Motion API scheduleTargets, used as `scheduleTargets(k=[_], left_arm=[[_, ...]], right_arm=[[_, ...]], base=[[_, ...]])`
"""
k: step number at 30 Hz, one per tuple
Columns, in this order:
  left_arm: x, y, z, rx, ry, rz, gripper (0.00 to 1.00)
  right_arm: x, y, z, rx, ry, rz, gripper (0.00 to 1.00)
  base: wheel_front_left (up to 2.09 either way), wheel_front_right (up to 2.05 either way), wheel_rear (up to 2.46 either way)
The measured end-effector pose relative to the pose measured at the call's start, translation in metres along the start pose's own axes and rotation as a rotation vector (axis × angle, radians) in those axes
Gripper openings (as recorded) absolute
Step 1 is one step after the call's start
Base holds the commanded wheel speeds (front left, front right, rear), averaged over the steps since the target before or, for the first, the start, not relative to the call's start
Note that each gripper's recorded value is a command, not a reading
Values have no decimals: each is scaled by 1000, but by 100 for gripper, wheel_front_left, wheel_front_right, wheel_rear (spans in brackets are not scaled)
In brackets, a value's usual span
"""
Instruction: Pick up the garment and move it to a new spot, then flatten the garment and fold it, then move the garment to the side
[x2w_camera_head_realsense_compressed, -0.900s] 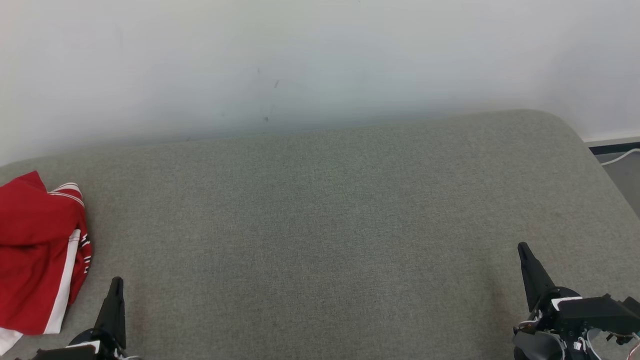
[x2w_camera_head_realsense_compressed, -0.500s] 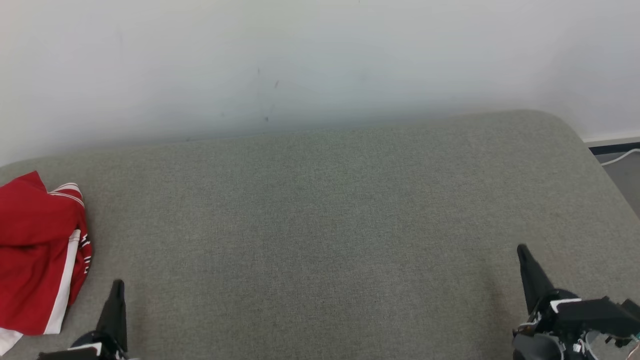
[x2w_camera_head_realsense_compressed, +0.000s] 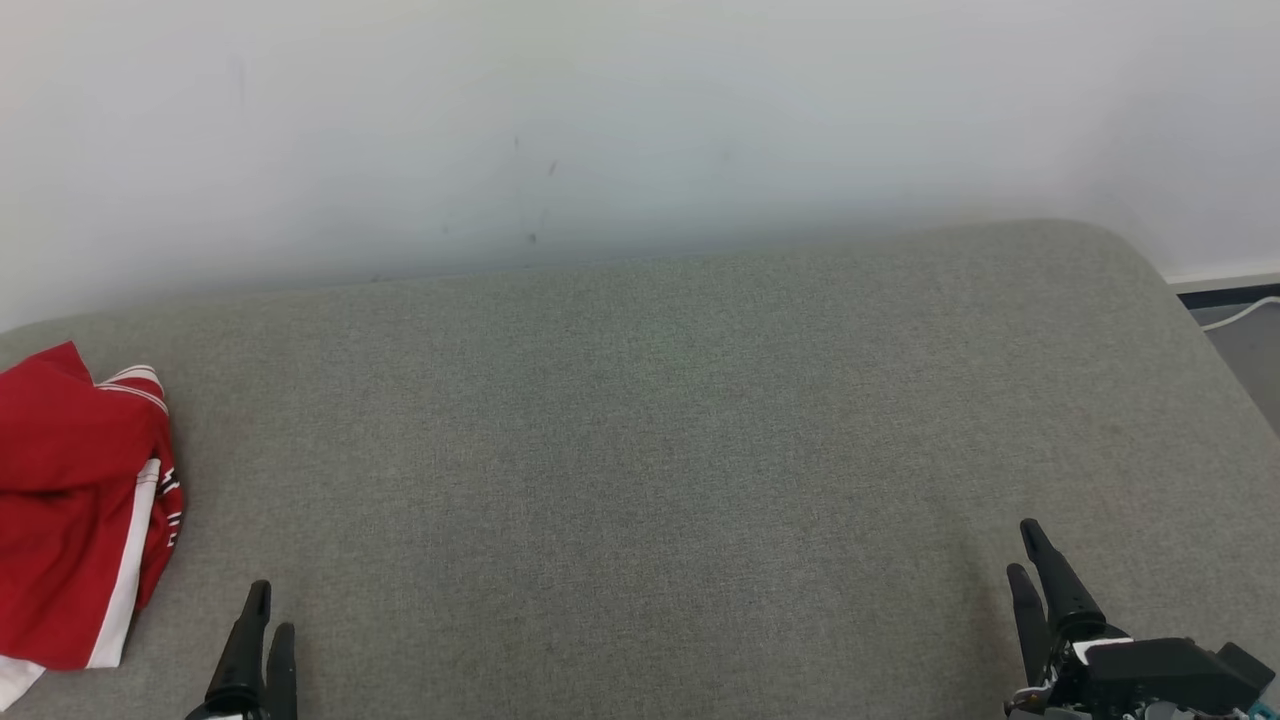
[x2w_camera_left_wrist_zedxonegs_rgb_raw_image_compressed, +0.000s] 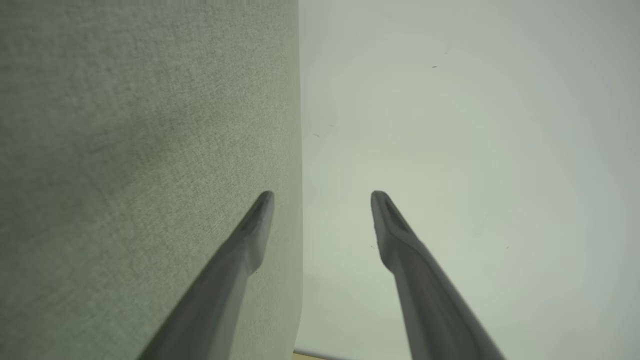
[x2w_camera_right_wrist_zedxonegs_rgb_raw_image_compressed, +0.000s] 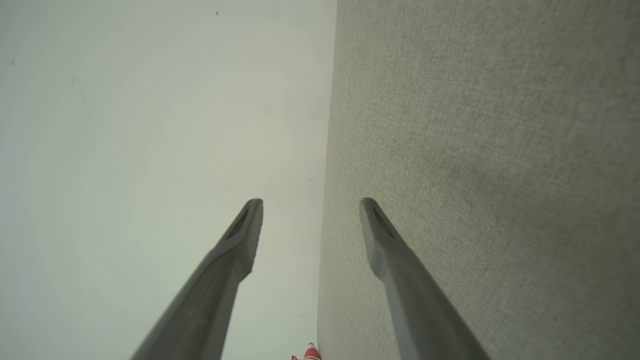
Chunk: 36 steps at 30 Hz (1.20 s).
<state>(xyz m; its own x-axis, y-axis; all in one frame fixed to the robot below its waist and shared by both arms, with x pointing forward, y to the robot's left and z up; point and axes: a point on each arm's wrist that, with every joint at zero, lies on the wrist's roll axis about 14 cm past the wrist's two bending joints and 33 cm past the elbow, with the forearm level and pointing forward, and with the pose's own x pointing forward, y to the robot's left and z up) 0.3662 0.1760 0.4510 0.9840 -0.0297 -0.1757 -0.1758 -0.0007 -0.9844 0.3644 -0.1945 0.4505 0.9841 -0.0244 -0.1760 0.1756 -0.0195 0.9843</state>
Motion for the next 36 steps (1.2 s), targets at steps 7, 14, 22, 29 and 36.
scheduleTargets(k=[7,14,22,29,36], left_arm=[[3,-4,-5,48,3,-9,100],[7,-6,-9,121,11,-3,100],[12,-10,-16,238,25,1,100],[16,-14,-22,365,35,2,100],[19,-19,-28,523,51,-10,100]], right_arm=[[2,2,-2,-49,-3,-4,100],[6,2,-6,-154,4,-20,100],[9,3,-11,-335,29,-37,100],[14,8,-18,-499,52,-25,100],[18,10,-24,-663,66,-18,100]], base=[[0,0,0],[0,0,0],[0,0,0],[0,0,0],[0,0,0]])
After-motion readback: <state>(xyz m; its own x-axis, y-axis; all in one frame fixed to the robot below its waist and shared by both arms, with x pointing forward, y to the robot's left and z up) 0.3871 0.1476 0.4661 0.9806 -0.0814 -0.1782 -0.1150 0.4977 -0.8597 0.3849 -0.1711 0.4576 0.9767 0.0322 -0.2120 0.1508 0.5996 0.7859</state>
